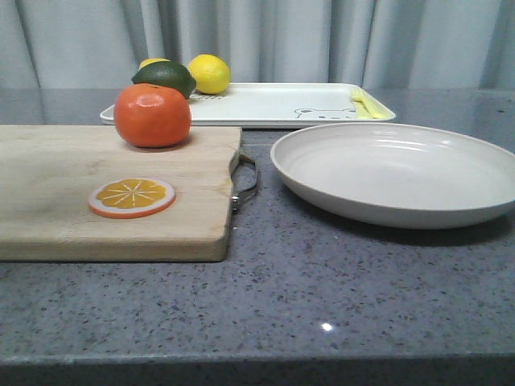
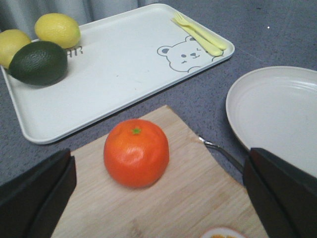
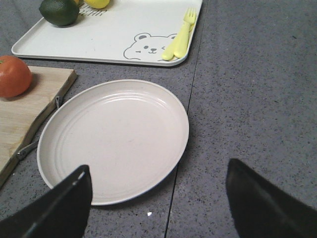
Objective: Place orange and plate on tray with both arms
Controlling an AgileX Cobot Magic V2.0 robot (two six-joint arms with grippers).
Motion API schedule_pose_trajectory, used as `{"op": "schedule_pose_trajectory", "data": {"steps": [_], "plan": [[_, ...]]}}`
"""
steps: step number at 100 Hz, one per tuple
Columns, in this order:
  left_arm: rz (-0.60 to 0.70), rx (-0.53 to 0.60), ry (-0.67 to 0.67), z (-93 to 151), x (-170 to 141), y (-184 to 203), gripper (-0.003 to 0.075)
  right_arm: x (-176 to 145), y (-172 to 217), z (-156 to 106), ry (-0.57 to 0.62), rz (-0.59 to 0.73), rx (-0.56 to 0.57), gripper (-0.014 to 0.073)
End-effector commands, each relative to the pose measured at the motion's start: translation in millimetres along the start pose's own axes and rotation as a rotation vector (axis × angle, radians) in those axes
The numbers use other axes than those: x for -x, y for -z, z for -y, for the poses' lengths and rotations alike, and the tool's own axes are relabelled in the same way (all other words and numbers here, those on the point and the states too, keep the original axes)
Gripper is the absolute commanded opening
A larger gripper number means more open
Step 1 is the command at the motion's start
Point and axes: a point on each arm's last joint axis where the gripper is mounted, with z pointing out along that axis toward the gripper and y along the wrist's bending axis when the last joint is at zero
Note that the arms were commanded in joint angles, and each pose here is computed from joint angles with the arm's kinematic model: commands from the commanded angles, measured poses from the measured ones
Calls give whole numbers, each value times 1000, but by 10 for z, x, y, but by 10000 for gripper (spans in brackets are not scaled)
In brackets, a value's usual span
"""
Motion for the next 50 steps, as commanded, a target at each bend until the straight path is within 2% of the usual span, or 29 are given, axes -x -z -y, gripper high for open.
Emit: {"op": "schedule_pose_trajectory", "data": {"steps": [1,21,50], "plan": [[105,27,24,-16,252,-143,650,169,33,-17,-1,99,2,562],[77,52,55,-88,302,-589,650,168,32,-17,-1,98,2,562],[36,67,105,-140,248,-968,650,168,32,-17,-1,98,2,562]]}}
